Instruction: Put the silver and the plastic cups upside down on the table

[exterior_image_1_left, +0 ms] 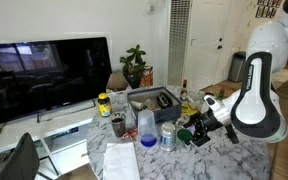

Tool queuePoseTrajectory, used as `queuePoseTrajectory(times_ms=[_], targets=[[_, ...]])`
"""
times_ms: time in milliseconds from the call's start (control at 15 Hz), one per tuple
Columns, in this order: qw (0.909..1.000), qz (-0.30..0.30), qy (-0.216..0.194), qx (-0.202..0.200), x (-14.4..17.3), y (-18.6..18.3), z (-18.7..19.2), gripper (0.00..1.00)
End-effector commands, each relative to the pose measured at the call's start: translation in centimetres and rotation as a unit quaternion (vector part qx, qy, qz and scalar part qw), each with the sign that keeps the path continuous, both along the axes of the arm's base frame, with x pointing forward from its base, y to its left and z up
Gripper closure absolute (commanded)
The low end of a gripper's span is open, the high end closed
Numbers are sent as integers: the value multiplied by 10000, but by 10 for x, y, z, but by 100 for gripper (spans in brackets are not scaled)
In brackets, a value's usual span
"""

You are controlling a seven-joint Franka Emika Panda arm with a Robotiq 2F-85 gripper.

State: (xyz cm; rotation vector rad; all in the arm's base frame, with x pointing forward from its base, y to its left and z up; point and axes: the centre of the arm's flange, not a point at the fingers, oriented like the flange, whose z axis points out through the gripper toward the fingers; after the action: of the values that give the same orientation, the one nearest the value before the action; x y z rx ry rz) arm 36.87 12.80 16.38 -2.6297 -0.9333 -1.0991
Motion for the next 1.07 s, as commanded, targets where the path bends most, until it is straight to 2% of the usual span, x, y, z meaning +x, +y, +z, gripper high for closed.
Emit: queuePoseTrajectory(times_ms=[0, 200, 467, 600, 733, 1000], targets=[[9962, -100, 682, -526, 11, 9, 79, 0], [9924, -444, 1016, -536, 23, 20, 95, 0], [9868, -514, 1534, -33, 28, 43, 123, 0], [9865, -373, 1584, 163, 28, 57, 141, 0], [9888, -307, 1459, 53, 29, 69, 158, 0], [9914, -303, 1130, -581, 27, 74, 177, 0]])
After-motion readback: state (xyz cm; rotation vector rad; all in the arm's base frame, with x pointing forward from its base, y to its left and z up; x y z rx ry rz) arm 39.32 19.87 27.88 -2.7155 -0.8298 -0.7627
